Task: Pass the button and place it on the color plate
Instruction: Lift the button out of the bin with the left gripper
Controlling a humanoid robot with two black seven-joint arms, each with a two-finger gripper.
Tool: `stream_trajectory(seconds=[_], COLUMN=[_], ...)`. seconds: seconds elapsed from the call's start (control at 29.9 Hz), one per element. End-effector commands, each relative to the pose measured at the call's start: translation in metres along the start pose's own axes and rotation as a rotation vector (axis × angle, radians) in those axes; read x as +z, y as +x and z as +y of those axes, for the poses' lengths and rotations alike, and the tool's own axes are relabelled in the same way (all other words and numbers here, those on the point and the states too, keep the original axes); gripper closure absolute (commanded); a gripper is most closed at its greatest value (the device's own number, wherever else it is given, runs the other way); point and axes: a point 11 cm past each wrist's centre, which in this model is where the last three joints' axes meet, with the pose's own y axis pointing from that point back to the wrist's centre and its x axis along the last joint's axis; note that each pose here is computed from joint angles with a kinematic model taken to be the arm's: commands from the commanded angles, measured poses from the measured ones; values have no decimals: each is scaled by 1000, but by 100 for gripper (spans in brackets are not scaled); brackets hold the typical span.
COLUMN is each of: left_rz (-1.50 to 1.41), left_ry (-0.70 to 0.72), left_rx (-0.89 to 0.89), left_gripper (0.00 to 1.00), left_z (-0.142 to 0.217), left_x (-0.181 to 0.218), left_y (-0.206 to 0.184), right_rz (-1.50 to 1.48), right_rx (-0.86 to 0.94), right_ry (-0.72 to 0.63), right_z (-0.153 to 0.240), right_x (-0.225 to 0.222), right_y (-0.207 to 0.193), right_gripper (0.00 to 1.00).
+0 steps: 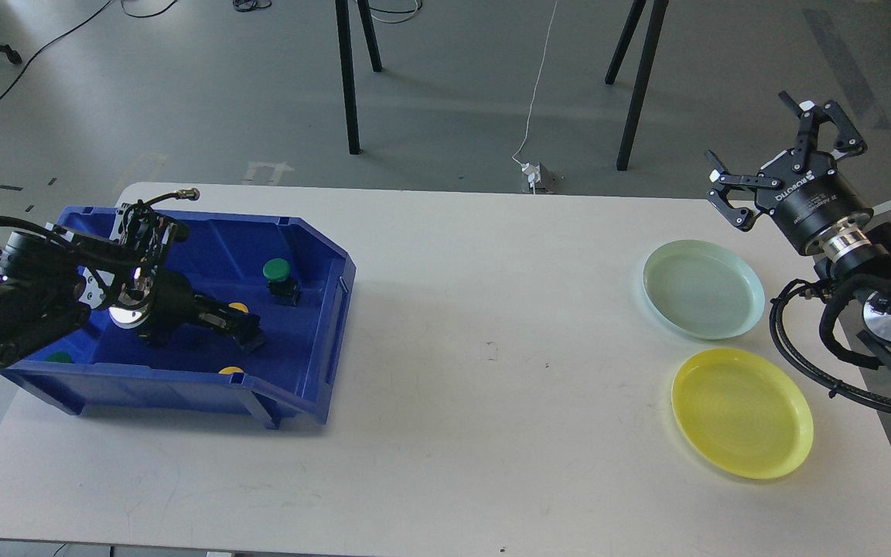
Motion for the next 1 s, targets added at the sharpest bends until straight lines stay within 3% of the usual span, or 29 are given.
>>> stream_trajectory(seconds=[0.0, 0.33, 0.5, 0.8, 0.97], left_rz=[-6, -64, 8, 404, 650], left_ry=[-31, -101, -327, -850, -1059], left_rx=[27, 220, 417, 297, 355], left_gripper=[94, 94, 94, 94, 94], left_z=[27, 160, 204, 131, 89], left_x=[4, 36, 87, 179, 207], left_y=[8, 62, 93, 97, 117], right_rz=[-1, -6, -20, -42, 119], right_rx=[3, 34, 32, -114, -279], right_ry=[-3, -21, 16, -71, -133], right_z=[0, 11, 10, 18, 23], right_x=[2, 11, 4, 38, 32], right_y=[1, 13, 11, -32, -76], right_gripper=[0, 0, 0, 0, 0])
